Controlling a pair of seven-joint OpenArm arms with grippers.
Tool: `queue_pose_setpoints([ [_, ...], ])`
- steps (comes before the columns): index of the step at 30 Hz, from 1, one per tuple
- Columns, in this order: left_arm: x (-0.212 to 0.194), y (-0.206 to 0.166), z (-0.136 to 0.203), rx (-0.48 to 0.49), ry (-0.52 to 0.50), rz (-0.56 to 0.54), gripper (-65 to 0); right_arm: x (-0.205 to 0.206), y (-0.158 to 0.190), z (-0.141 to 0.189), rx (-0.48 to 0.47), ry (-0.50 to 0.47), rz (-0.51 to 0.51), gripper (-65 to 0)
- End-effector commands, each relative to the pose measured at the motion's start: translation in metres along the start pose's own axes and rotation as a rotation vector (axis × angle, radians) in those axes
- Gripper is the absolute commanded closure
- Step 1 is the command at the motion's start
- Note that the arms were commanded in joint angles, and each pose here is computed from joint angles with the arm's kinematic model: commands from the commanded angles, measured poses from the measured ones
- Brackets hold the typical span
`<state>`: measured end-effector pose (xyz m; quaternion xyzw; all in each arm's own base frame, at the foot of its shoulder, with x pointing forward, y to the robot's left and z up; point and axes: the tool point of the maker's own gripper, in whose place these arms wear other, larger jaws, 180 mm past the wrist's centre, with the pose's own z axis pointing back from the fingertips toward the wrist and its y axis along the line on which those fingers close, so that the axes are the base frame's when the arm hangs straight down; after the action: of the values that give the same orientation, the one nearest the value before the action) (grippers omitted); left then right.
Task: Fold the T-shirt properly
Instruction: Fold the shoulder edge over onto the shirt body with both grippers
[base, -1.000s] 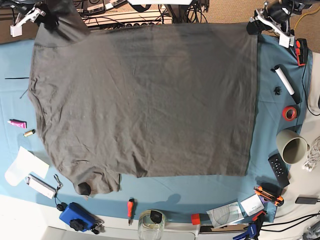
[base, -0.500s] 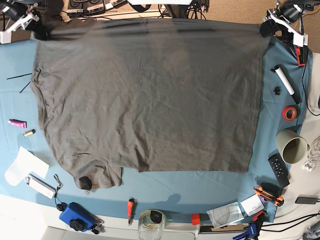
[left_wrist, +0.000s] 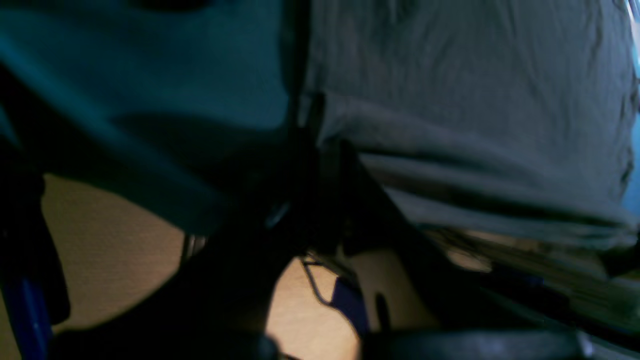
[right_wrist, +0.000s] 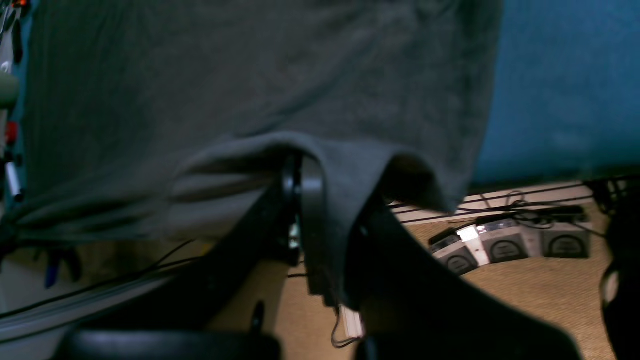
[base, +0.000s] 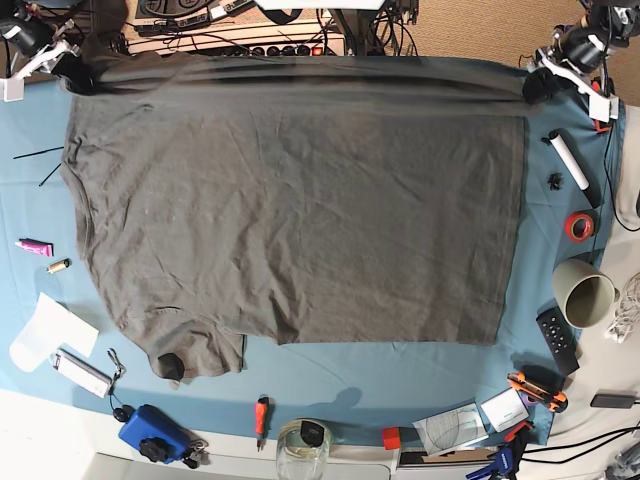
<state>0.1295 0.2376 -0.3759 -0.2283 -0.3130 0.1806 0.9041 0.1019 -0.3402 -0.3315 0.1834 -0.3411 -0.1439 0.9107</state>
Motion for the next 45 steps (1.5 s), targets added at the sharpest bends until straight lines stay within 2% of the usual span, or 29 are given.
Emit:
queue_pose_setpoints([
  [1, 0.01, 0.004, 0.005, 0.023, -0.032, -0.022, 0.0, 0.015, 0.001, 0.002, 0.0, -0.039, 0.033, 0.0],
  [8, 0.018, 0.002, 0.002, 0.02, -0.028, -0.064, 0.0, 0.023, 0.01, -0.024, 0.012, -0.031, 0.077, 0.0],
  [14, 0.031, -0.01, -0.018, 0.008, -0.017, -0.136, 0.0, 0.036, 0.015, -0.037, 0.019, -0.051, 0.104, 0.0],
  [21, 0.048, -0.006, -0.027, 0.068, -0.046, -0.144, 0.0, 0.052, 0.011, -0.043, -0.018, -0.087, 0.114, 0.0],
  [28, 0.061, -0.002, -0.023, 0.082, -0.077, -0.175, 0.0, 0.075, 0.005, -0.049, -0.074, -0.139, 0.106, 0.0],
  [34, 0.076, -0.005, -0.024, 0.077, -0.106, -0.198, 0.0, 0.093, 0.005, -0.053, -0.095, -0.172, 0.133, 0.0],
  [45, 0.091, -0.017, -0.029, 0.044, -0.15, -0.221, 0.0, 0.115, 0.015, -0.077, -0.129, -0.174, 0.208, 0.0],
])
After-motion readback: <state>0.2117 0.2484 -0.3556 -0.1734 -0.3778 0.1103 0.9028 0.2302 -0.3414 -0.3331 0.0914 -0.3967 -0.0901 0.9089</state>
